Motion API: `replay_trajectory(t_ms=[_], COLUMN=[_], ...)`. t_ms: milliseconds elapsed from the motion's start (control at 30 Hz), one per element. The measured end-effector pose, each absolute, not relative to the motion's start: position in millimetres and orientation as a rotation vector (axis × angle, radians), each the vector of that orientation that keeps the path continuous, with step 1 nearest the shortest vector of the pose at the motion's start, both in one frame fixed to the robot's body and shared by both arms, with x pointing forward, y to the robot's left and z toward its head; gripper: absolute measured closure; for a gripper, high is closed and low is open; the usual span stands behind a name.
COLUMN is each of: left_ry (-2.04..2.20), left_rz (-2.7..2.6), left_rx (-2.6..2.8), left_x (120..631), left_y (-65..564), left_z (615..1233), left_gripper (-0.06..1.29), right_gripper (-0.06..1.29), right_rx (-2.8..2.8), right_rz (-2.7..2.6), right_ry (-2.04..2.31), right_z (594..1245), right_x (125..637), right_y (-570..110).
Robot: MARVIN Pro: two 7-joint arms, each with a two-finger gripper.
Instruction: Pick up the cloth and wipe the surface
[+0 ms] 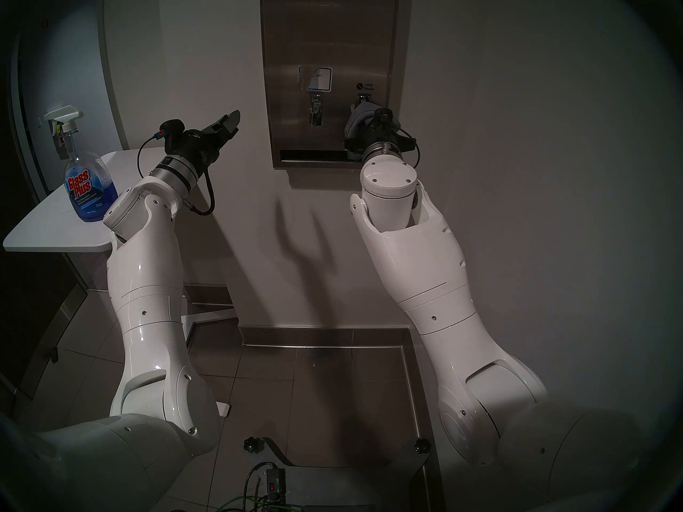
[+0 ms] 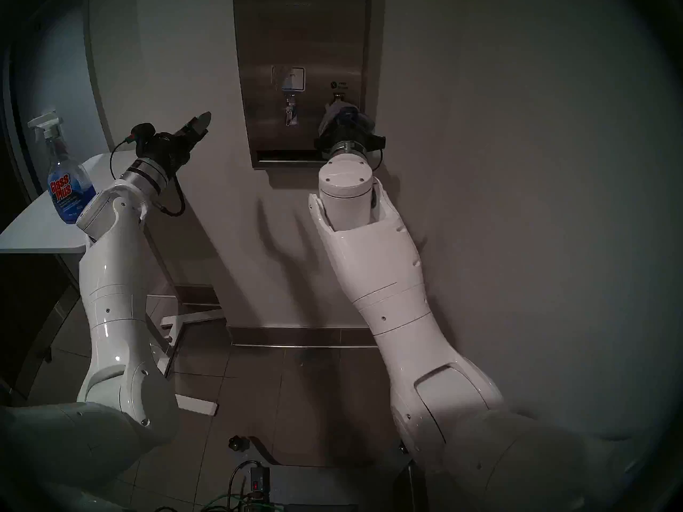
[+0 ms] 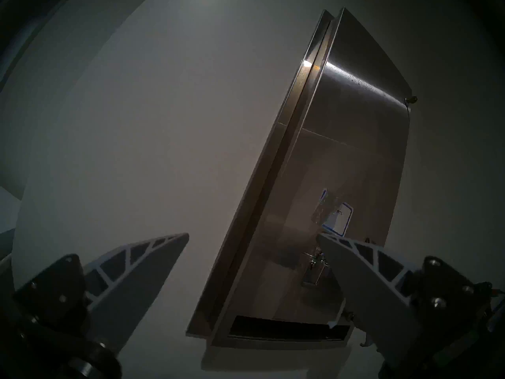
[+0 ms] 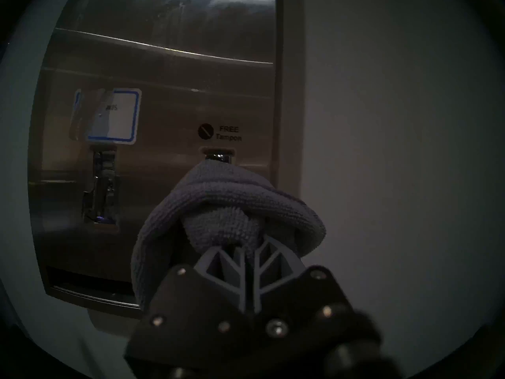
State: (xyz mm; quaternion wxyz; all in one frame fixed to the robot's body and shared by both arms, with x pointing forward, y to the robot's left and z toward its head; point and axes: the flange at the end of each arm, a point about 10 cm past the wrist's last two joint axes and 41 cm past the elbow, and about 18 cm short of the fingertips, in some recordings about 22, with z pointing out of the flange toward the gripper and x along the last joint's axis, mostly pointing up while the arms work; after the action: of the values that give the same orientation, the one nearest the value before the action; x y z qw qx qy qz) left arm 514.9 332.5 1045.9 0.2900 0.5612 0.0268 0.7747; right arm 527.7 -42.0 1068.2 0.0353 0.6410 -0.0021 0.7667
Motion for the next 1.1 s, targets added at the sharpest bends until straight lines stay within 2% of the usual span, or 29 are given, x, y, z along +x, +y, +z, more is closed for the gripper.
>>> replay_trajectory(t_ms=[467,1100], left_ry=[0.078,0.074], left_rz=[2.078,2.087], left_rx=[1.489,1.490], left_x=[514,515], left_y=[335,334], left_z=[1045,1044], left_gripper=[-0.03,-0.03], right_gripper=[1.27,1.27], right_rx=[1.904,1.877], right_rz=[2.414,2.325], right_ry=[-0.021,0.018], right_z=[1080,1056], right_x=[536,557], right_y=[-18,-8])
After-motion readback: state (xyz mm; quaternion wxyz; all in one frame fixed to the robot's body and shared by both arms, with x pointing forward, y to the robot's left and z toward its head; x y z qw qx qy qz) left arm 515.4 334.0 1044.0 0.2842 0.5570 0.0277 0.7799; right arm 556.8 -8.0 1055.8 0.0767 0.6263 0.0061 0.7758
